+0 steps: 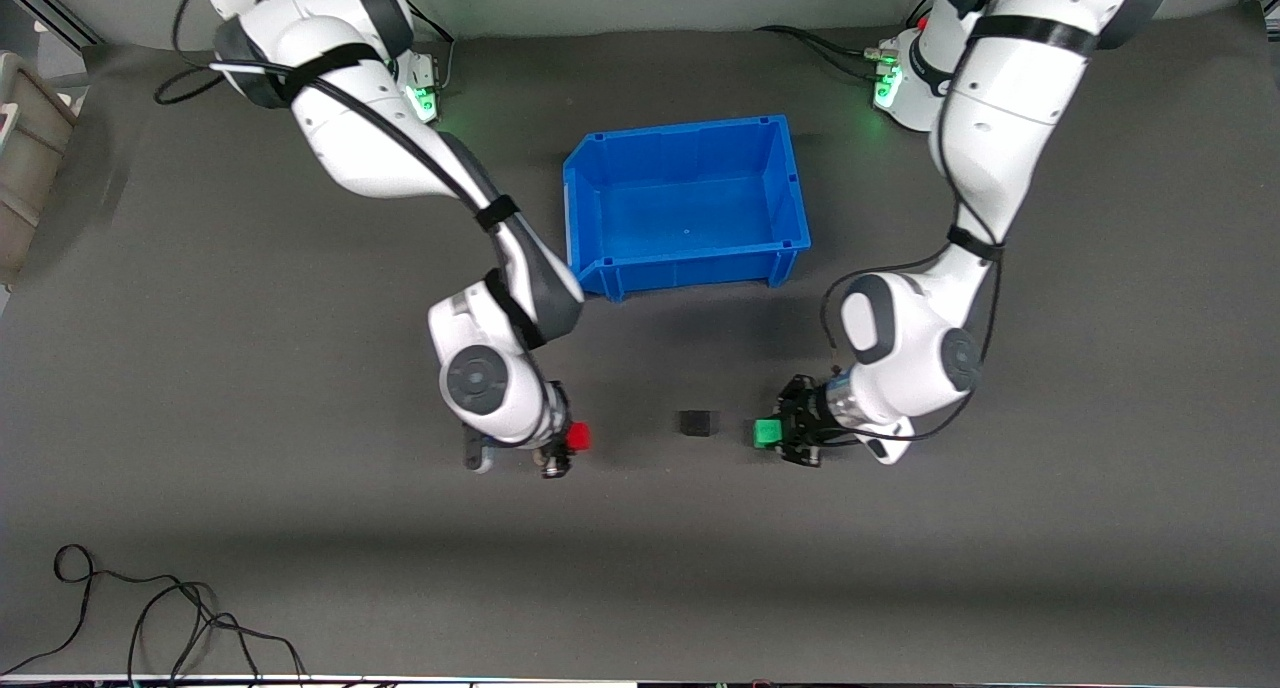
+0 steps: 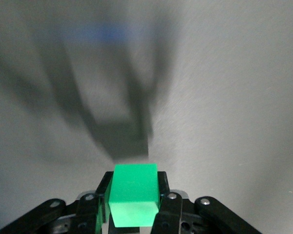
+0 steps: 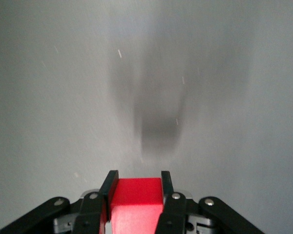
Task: Attach green and red cubes to black cube
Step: 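Carry the red cube with the right gripper while the left carries green, then set the red and green cubes against the black cube, opening both grippers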
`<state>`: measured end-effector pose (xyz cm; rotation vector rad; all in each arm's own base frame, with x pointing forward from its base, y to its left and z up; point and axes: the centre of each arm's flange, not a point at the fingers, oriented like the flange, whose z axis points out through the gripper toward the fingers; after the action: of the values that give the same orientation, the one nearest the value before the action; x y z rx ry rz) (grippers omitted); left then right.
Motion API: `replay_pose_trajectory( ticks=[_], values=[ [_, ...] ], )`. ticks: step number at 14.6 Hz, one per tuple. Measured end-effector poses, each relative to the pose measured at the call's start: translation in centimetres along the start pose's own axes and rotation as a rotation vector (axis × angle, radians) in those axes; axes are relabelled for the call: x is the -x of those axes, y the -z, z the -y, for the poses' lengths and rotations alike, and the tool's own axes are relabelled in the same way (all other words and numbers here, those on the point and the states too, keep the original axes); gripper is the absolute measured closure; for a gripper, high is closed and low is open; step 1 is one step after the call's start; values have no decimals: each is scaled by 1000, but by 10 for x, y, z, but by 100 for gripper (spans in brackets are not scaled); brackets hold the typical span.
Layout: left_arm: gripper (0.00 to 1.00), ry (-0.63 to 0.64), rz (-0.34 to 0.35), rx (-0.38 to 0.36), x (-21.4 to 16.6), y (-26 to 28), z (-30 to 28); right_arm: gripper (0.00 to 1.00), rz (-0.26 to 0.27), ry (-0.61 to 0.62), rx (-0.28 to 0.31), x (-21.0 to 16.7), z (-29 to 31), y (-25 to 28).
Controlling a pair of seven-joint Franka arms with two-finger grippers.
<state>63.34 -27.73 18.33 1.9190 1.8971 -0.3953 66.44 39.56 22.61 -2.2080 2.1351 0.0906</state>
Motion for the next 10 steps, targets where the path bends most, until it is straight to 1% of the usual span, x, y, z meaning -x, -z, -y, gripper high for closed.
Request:
replay_pose_trajectory(
  ticks=[2, 4, 7, 10],
  values=[
    [60, 8, -1, -11, 13, -12, 8, 61, 3, -17, -5, 25, -10, -14],
    [60, 12, 0, -16, 19, -15, 11, 61, 9, -32, -16, 43, -18, -26],
    [60, 38, -4, -4, 22, -20, 13, 61, 17, -45, -30, 55, -25, -35],
    [60, 49, -7, 1, 29, -26, 18, 61, 36, -69, -58, 69, -30, -40]
  ],
)
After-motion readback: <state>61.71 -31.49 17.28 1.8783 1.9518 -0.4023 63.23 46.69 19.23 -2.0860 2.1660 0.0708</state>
